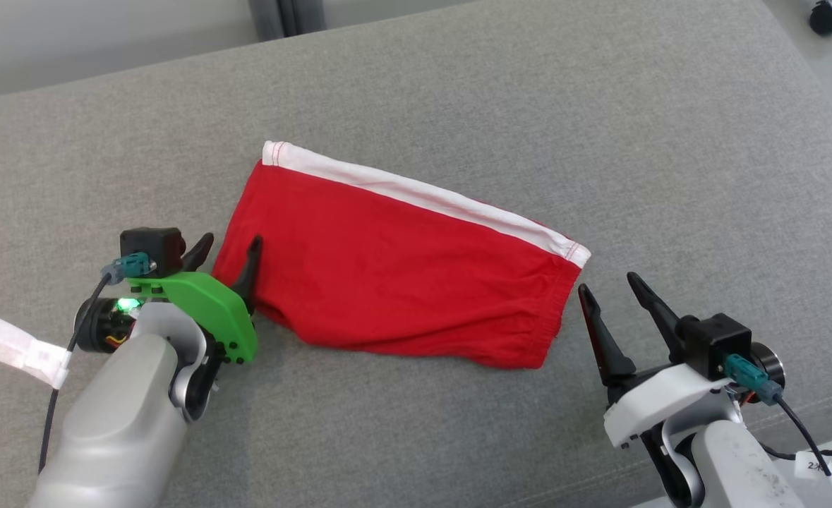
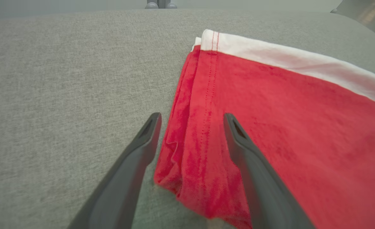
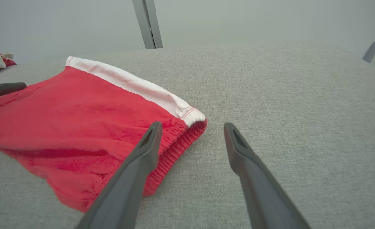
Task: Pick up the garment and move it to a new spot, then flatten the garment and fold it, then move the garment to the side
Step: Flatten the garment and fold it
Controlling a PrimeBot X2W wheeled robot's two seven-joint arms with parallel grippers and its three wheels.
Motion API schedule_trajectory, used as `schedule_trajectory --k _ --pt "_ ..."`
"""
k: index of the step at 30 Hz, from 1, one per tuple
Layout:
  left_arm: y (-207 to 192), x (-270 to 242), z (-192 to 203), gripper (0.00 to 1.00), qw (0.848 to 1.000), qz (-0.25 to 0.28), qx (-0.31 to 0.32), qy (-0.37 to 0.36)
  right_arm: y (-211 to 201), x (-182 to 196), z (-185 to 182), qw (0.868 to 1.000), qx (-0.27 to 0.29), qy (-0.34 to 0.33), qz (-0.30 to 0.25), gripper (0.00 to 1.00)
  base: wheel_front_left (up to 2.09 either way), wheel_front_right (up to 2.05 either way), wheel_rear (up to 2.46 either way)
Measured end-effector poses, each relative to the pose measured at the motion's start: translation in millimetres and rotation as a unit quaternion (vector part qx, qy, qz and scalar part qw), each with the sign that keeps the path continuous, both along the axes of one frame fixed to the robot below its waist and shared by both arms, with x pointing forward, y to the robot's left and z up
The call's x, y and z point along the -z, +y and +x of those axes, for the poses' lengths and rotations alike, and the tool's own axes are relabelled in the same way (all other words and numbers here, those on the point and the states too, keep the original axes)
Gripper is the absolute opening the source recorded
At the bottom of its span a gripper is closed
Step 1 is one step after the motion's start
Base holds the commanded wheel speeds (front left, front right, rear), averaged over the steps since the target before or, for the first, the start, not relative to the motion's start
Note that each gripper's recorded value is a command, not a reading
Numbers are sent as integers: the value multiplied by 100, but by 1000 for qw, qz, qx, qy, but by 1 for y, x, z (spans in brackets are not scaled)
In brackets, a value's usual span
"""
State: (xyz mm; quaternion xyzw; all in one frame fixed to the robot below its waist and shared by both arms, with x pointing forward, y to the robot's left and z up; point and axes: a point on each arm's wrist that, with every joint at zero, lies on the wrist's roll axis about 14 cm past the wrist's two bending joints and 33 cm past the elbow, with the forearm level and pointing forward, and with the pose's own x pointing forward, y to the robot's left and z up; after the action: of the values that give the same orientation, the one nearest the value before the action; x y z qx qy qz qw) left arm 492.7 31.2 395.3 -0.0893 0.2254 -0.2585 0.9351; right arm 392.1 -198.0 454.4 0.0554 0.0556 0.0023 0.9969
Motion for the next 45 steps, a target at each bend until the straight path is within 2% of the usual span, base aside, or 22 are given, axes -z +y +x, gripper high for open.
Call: schedule_trajectory --k 9,10,12,13,15,20,28,45 --pt "6 20 -10 100 998 6 -11 63 -2 -11 -2 1000 1 -6 -8 100 0 0 0" --pt "5 23 -11 94 998 6 -9 69 -2 -11 -2 1000 2 -6 -7 100 0 0 0" --pt "2 27 -12 48 997 7 -4 78 -3 -11 -2 1000 4 -5 -6 100 0 0 0" --pt "1 28 -13 38 997 5 -2 80 -4 -10 -2 1000 5 -4 -6 100 0 0 0" --pt "-1 27 -12 0 997 4 1 79 -5 -10 -3 1000 7 -4 -7 100 0 0 0" --pt "-6 15 -12 0 998 -16 -5 53 -7 -15 -2 1000 10 -12 -7 100 0 0 0" --pt "8 -11 -24 0 996 -70 -51 8 -5 -27 1 999 6 -29 -12 100 0 0 0" --pt "74 -11 -111 0 968 -140 -209 12 28 -43 -1 998 -42 -47 -6 100 0 0 0"
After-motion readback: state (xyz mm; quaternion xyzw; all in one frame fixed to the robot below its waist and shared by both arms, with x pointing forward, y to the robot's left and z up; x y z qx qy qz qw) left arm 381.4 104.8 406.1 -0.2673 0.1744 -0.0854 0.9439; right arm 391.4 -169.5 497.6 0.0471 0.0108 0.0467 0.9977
